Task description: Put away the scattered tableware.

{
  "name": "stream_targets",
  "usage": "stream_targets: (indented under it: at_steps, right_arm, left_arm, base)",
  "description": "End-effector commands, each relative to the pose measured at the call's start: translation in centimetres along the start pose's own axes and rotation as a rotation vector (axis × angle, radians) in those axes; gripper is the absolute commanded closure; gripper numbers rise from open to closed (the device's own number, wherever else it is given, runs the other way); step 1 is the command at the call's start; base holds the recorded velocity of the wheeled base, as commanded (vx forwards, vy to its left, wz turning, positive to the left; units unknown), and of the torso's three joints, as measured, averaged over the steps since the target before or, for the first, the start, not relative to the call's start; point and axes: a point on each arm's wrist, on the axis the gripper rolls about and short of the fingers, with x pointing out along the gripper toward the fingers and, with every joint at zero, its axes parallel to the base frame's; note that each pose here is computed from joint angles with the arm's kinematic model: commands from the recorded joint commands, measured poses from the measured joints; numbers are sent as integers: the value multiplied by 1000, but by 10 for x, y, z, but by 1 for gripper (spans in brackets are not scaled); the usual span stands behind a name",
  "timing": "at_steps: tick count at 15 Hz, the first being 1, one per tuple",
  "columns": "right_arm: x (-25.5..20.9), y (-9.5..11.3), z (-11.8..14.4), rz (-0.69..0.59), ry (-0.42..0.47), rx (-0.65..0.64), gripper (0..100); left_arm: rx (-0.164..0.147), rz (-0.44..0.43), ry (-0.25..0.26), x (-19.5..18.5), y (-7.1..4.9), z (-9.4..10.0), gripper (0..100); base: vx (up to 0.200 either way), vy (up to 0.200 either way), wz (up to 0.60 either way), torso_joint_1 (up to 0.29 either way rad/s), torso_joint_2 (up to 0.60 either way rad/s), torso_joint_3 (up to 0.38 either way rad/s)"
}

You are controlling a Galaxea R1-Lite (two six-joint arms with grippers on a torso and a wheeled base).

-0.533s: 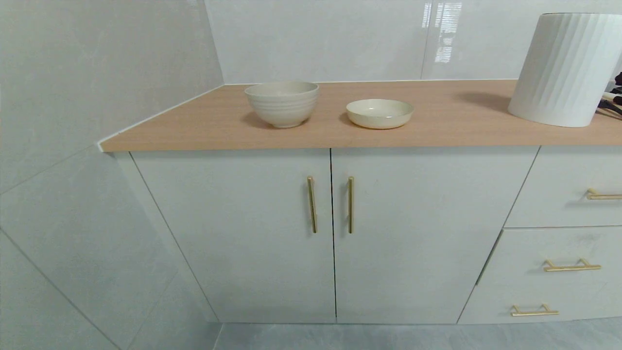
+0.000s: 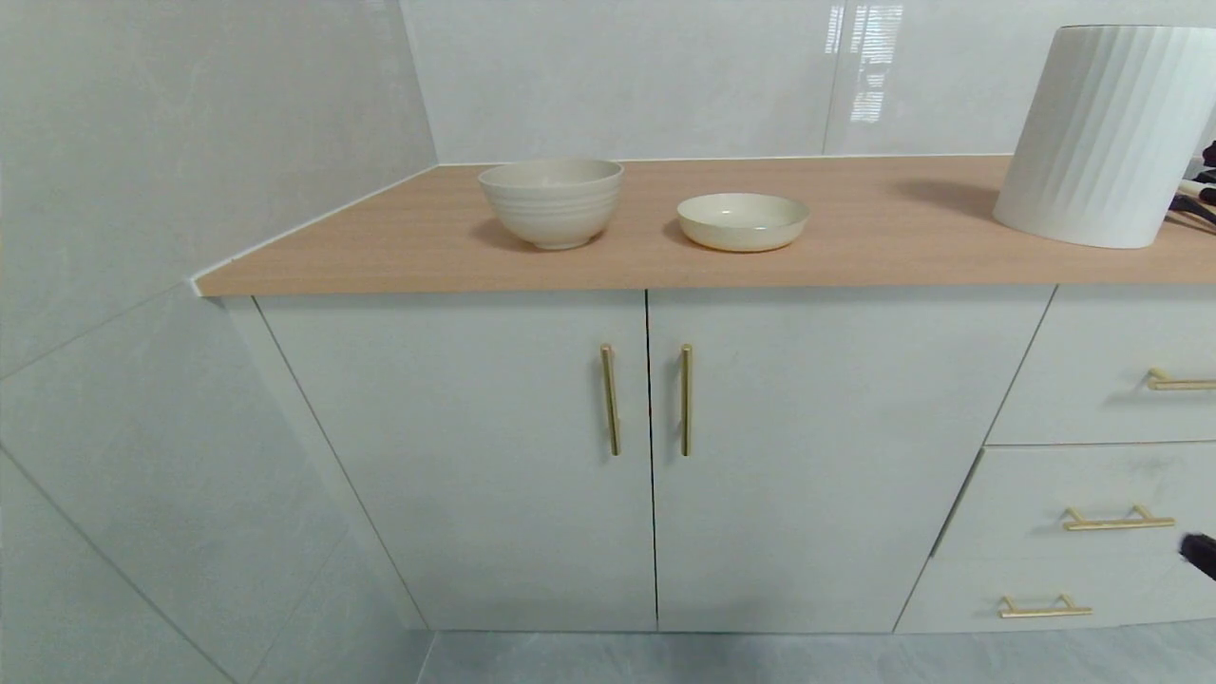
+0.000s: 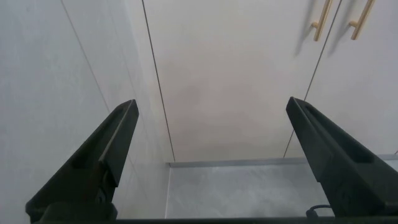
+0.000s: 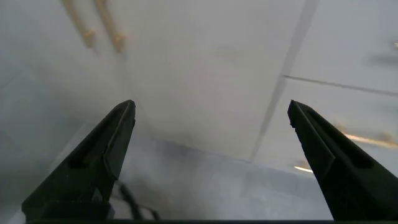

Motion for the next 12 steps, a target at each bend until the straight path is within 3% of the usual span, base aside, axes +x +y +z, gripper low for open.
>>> stream_targets:
  at_steps: [1, 5, 12]
  right_arm:
    - [109, 25, 45, 222, 171, -27, 0]
    - [184, 56, 34, 316, 193, 9, 0]
    - [241, 102, 34, 455, 244, 227, 0]
  left_arm:
    - [0, 0, 0, 0, 0, 0, 0]
    - [0, 0, 0, 0, 0, 0, 0]
    - [0, 0, 1, 0, 0, 0, 0]
  base:
    - [0, 0, 0, 0, 0, 0]
    - [0, 0, 0, 0, 0, 0]
    - [0, 0, 0, 0, 0, 0]
